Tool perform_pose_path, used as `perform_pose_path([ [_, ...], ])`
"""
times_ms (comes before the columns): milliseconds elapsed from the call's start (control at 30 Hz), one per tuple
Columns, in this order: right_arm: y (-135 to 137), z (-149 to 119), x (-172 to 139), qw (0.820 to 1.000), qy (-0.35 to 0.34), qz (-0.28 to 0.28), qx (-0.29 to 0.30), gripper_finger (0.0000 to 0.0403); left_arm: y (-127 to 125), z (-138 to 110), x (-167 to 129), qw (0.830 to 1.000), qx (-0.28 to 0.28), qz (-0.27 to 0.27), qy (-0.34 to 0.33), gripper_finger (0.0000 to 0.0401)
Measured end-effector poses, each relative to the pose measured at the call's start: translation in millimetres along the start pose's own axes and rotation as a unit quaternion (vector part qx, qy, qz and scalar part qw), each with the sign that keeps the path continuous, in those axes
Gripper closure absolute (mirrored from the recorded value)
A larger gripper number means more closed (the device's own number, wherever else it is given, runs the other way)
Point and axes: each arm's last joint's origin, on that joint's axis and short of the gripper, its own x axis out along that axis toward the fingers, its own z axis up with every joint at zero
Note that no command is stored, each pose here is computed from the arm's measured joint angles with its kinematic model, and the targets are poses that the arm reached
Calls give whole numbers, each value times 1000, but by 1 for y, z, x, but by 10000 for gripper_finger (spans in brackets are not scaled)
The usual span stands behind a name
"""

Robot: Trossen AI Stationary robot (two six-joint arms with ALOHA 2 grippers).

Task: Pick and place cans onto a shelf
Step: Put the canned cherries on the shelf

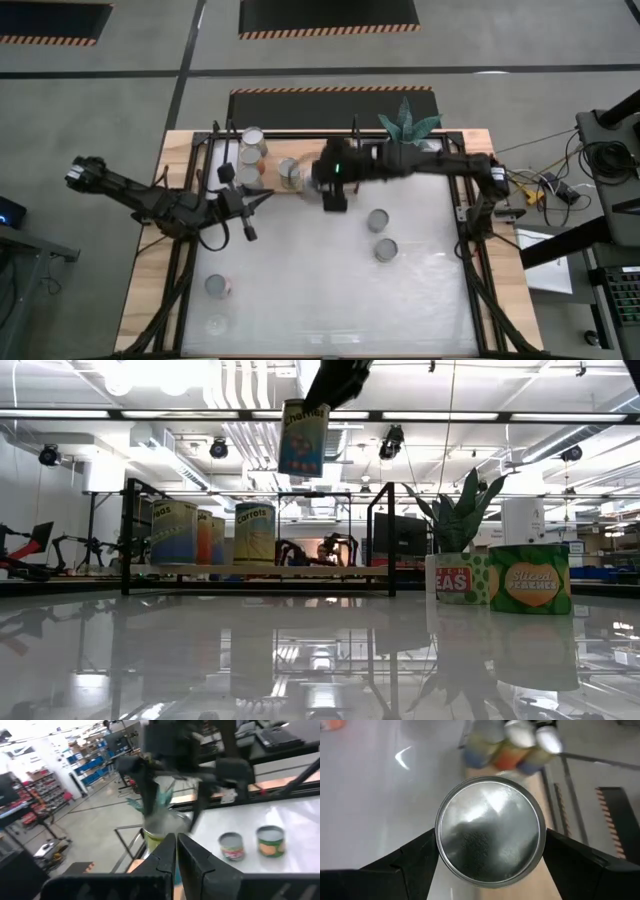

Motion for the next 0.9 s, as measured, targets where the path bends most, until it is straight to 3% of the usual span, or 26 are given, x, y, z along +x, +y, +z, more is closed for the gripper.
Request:
perform_pose_path([
  [200,-69,-6,-3,999,-33,-1,20,97,10,-3,8,999,-11,31,11,401],
  [367,-103,-21,2,998,-49,25,37,97,10,-5,8,999,-12,30,18,401],
  [600,-132,-37,37,998,-31,6,51,97,12,-5,8,999,23,34,23,401],
  [900,-145,-60,103,999,4,49,13,97,20,-5,8,997,48,49,24,401],
])
